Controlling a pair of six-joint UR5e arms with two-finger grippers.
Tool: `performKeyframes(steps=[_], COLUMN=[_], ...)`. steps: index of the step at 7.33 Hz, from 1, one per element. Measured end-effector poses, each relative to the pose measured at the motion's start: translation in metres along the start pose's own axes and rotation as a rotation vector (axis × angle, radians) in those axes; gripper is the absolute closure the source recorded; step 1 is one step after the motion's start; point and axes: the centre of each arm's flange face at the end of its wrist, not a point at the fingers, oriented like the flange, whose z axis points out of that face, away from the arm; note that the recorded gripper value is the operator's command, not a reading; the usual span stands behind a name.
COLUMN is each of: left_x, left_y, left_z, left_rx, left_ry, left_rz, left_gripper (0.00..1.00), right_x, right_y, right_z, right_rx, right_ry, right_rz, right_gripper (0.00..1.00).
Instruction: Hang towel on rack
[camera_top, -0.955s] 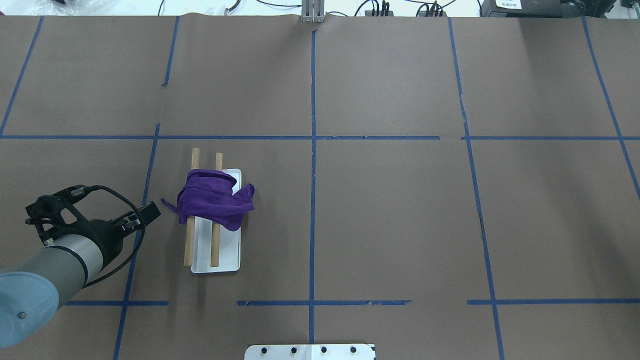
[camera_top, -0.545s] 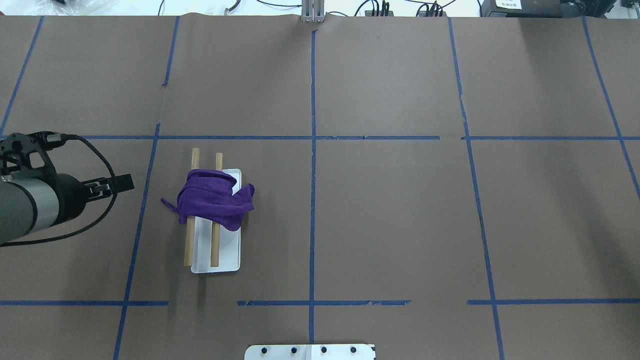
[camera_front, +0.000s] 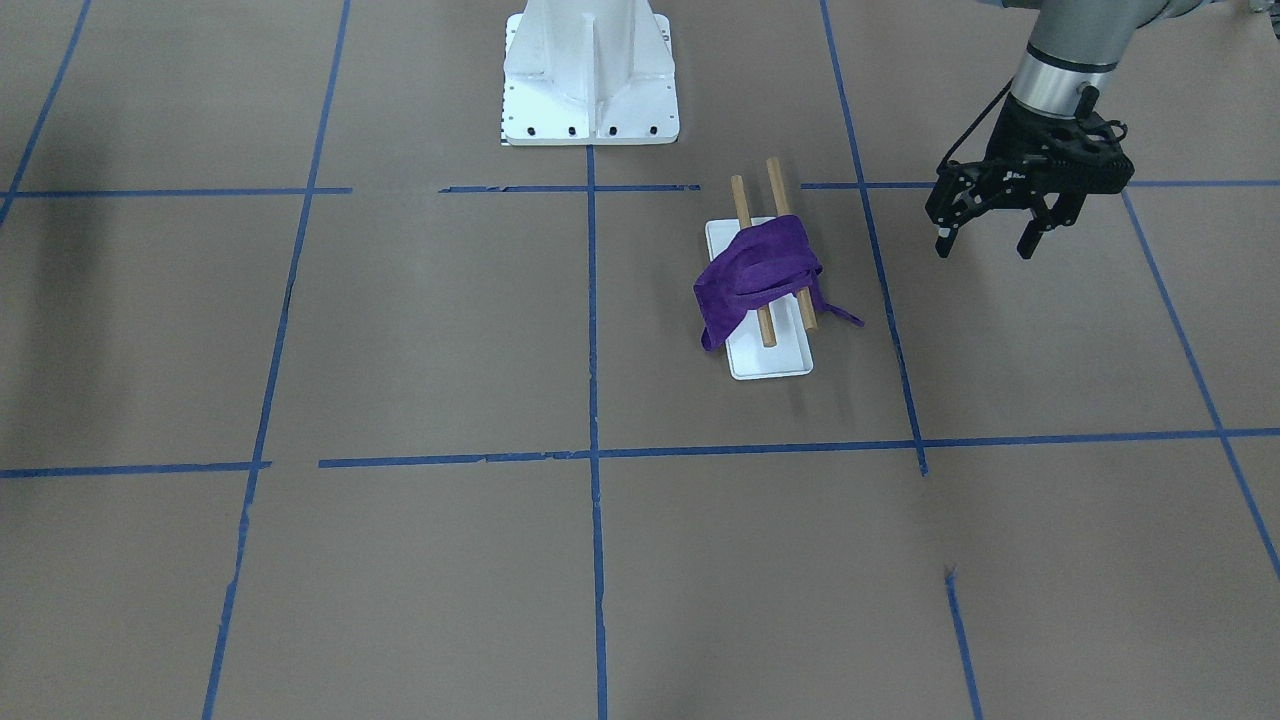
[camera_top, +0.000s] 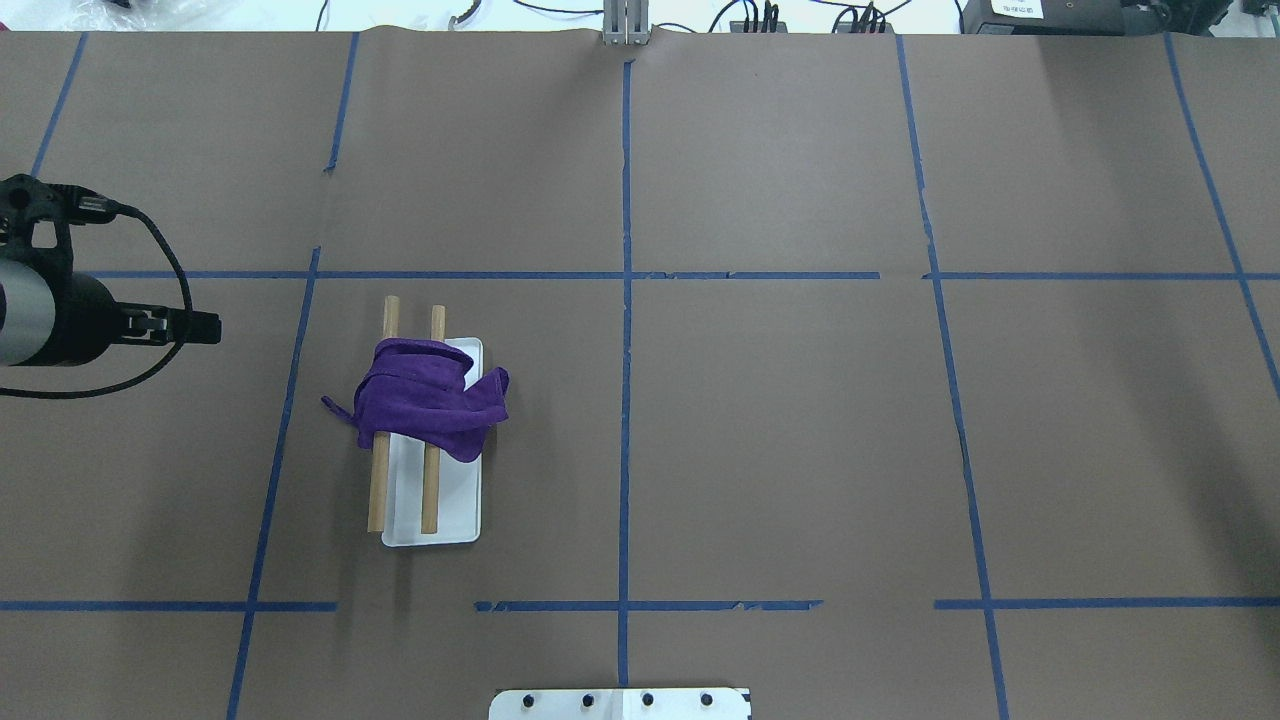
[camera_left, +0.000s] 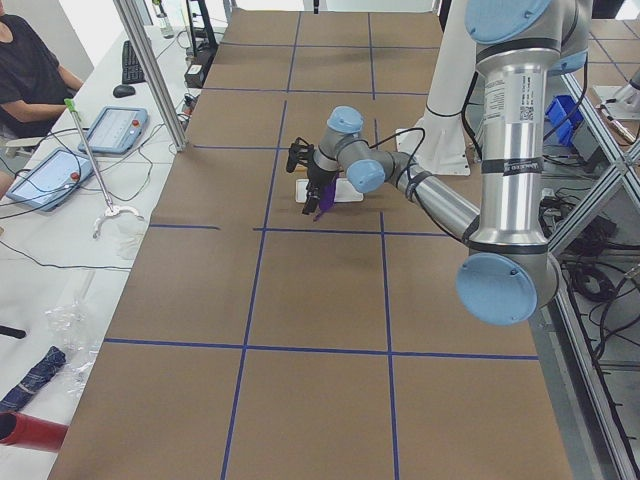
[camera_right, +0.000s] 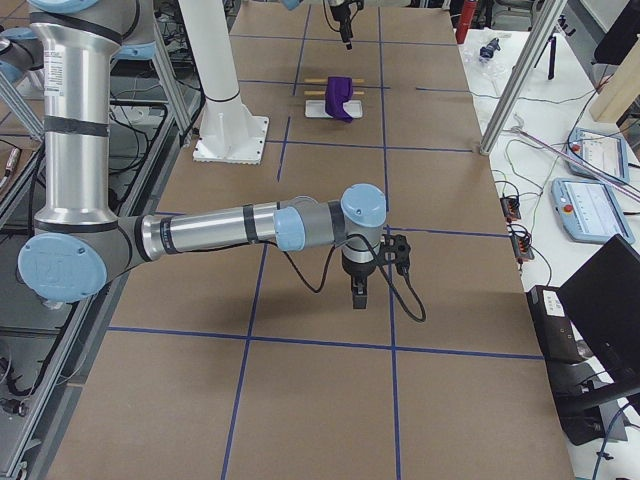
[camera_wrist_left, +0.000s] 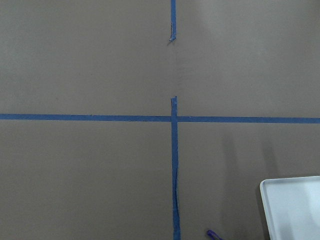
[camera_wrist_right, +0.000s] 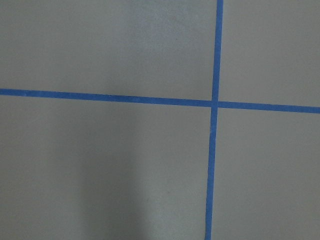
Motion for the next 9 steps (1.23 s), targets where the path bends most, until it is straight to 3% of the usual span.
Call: performKeyframes(steps=[3, 6, 9], left_x=[-0.090, -0.236, -0.340], left_y=[-0.041, -0.071, -0.072], left_z=[-0.003, -0.017, -0.032], left_rx=[-0.067, -0.135, -0.234], left_ry=[0.005, -0.112, -0.171], left_rz=[0.147, 0.254, 0.219], left_gripper=[0.00, 0.00, 0.00], right_x=[0.042, 0.057, 0.058], right_y=[0.010, 0.019, 0.021], right_z=[-0.003, -0.003, -0.003], right_rx=[0.005, 0.007, 0.007], right_ry=[-0.079, -0.096, -0.098], right_rz=[-0.014, 0.008, 0.015], right_gripper=[0.00, 0.00, 0.00])
